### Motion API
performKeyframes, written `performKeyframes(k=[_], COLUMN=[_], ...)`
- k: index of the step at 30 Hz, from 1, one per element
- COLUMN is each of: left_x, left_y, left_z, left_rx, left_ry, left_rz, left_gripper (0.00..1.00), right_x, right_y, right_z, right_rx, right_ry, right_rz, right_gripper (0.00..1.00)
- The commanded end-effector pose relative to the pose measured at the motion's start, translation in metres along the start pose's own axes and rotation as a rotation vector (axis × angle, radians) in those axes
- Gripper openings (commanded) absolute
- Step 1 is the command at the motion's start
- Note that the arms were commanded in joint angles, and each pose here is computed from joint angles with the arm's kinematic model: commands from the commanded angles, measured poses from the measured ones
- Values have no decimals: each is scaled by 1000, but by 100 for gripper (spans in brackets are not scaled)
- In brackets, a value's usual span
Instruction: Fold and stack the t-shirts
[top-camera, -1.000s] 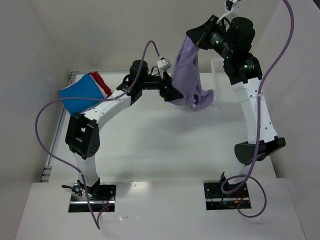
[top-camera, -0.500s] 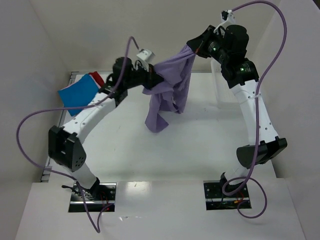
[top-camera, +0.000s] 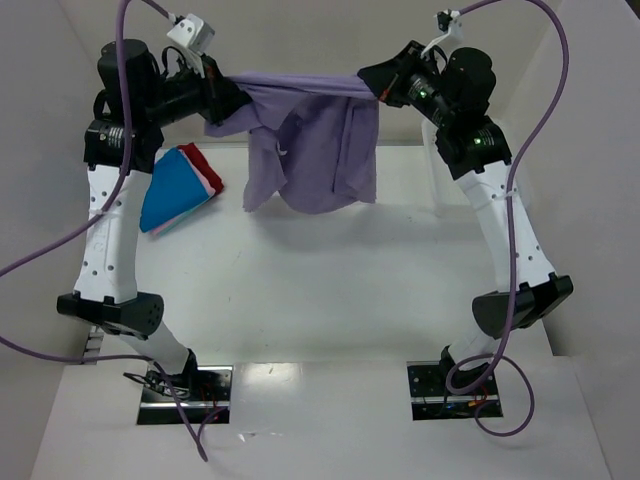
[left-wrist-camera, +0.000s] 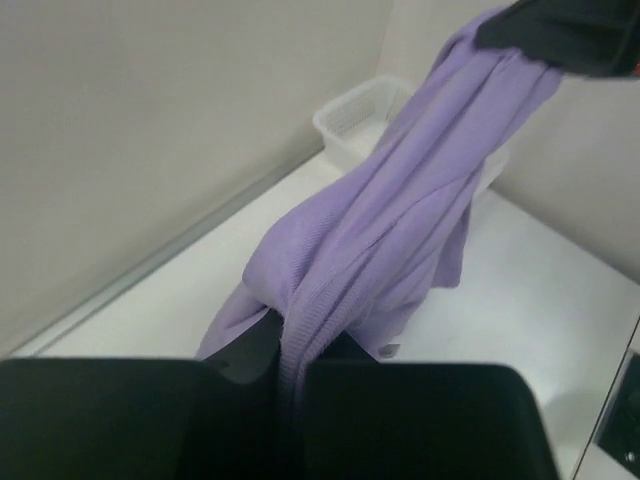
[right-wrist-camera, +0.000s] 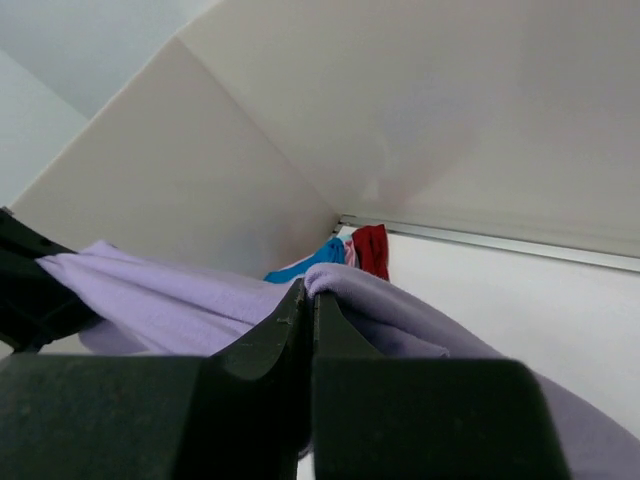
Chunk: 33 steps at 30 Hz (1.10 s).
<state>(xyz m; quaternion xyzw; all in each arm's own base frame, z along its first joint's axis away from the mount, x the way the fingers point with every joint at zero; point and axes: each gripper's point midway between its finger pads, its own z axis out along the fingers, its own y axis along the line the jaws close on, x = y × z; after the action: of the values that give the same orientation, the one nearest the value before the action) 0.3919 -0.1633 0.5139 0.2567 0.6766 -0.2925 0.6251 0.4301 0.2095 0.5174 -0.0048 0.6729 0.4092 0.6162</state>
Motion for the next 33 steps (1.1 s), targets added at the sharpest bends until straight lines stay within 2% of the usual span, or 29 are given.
performKeyframes(k=[1,5,7,12,17,27,30,33], left_x=[-5,-4,-6,-9,-3,-4,0,11], left_y=[51,66,63,59,61,61,75,92], left_z=[-42,-54,-56,-54,-53,-51,-55,-60], left_rx=[-241,-346,-346,-321,-321,-312,-385,-470], left_ry=[1,4,-8,-29,-10,-3,20,53], left_rz=[74,72,70,57,70,76,87,80], left_gripper=[0,0,0,0,0,0,0,0], right_x=[-62,-77,-65,17,61,73,55,27], right_y=[-74,-73,-83,-135,-160,-183,-194,-171], right_z=[-27,-46,-45,-43,-44,-45,-53,-57], right_rx=[293,307,325,397,423,494,585,527], right_ry=[-192,-231,-202,-36,46,59,49,20], right_rz=[-97,-118,-120,-48,-7,-22,-79,-116], right_gripper=[0,0,0,0,0,0,0,0])
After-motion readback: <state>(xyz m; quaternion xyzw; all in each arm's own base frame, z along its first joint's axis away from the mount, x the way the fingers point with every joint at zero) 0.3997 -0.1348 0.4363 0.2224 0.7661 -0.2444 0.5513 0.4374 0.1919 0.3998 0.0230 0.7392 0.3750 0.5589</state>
